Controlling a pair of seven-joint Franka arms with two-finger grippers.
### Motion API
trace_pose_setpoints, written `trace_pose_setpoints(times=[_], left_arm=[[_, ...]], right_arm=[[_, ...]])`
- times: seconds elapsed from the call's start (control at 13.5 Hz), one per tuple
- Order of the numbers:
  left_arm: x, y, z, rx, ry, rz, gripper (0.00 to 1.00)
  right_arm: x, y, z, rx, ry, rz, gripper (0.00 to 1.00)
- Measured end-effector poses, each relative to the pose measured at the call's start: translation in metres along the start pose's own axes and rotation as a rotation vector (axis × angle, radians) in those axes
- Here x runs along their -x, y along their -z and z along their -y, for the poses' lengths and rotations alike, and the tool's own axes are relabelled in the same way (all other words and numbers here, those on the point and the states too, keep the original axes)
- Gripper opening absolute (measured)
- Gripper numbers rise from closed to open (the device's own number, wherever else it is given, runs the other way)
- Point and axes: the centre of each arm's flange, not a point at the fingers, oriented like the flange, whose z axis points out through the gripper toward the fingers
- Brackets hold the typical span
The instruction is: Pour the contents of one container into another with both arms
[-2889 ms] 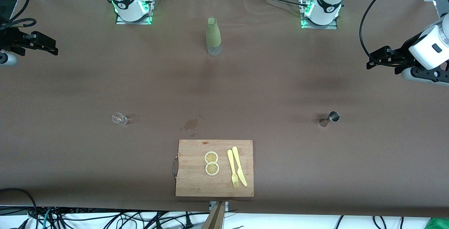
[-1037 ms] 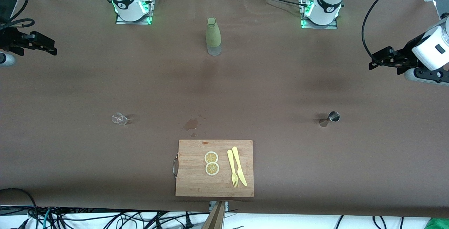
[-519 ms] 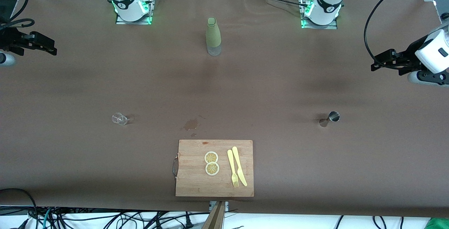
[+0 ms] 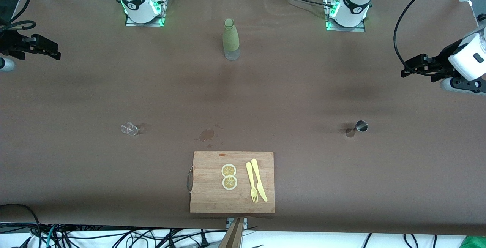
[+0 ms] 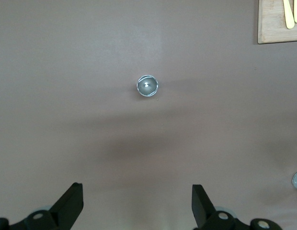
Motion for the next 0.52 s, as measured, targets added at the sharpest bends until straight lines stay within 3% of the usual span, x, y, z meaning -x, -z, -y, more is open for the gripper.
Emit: trace_pose_setpoints(times=[0.52], left_arm=[[-0.008, -0.008, 0.012, 0.002, -0.048, -0.011, 1.00]], right_arm=[[0.000, 0.000, -0.003, -0.001, -0.006, 0.000, 1.00]])
